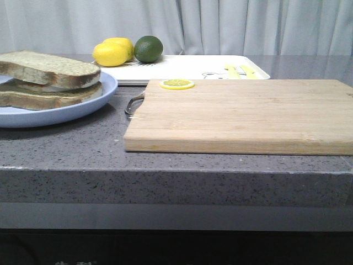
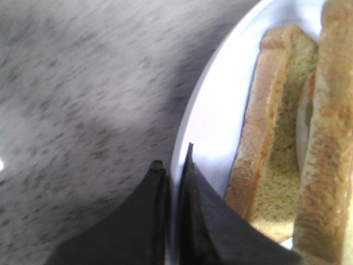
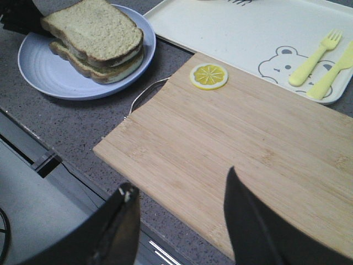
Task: Place bread and move sandwich to tray
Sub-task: 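Grip the plate rim with the left gripper and lift the plate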
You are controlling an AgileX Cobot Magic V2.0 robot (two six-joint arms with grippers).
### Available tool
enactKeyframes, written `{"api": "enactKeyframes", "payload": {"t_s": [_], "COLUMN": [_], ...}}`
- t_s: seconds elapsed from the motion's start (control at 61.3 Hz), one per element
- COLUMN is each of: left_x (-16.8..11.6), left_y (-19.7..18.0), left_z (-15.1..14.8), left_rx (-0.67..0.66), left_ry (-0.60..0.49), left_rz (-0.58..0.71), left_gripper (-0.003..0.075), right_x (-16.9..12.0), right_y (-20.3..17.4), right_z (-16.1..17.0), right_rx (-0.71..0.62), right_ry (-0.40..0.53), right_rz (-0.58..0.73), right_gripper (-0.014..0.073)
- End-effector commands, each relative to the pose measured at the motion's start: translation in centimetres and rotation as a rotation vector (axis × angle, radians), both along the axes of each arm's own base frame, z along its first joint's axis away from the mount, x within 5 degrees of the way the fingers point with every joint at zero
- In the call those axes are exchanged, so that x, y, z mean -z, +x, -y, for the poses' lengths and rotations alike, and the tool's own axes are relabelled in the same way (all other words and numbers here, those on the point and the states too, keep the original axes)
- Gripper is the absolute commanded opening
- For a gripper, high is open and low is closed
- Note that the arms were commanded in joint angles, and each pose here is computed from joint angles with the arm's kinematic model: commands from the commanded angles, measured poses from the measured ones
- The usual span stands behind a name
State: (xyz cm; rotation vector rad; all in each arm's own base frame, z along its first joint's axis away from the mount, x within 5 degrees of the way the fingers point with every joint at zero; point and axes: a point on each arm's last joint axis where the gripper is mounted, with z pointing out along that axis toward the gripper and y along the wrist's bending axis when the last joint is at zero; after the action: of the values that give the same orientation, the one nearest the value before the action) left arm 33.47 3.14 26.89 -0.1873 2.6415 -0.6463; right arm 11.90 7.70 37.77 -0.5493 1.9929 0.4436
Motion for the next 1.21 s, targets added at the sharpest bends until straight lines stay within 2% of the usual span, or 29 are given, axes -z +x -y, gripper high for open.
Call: {"api": "enactKeyframes", "payload": {"t_s": [0.0,0.245,0.392,0.522,0.832,0.963,1.191], "left_x": [-4.9,-10.1,-11.5,-11.5,-9.0,-7.7,-5.0], "left_y": [-0.1,1.4,3.3,5.7,11.9,13.3,14.5], "left_z": [1.8,5.8,7.8,8.7,9.4,9.6,9.8], "left_rx": [0.056,0.154,0.153,0.118,-0.096,-0.127,-0.14], "left_ry": [-0.018,-0.064,-0.122,-0.192,-0.345,-0.385,-0.394], "left_rz": [0.151,0.326,0.351,0.33,0.221,0.145,0.045], "left_gripper": [-0.002,-0.002,-0.002,-0.002,-0.002,-0.002,-0.0017], "right_x": [-1.4,-1.4,-1.4,-1.4,-1.4,-1.4,-1.4], "right_y": [0.1,0.1,0.1,0.1,0.1,0.1,0.1], "right_z": [0.1,0.1,0.1,0.1,0.1,0.1,0.1], "right_rx": [0.012,0.012,0.012,0.012,0.012,0.012,0.012], "right_ry": [0.038,0.038,0.038,0.038,0.037,0.037,0.037], "right_rz": [0.087,0.087,0.087,0.087,0.086,0.086,0.086], "right_gripper": [0.0382,0.0382,0.0382,0.0382,0.0382,0.0382,0.0382]}}
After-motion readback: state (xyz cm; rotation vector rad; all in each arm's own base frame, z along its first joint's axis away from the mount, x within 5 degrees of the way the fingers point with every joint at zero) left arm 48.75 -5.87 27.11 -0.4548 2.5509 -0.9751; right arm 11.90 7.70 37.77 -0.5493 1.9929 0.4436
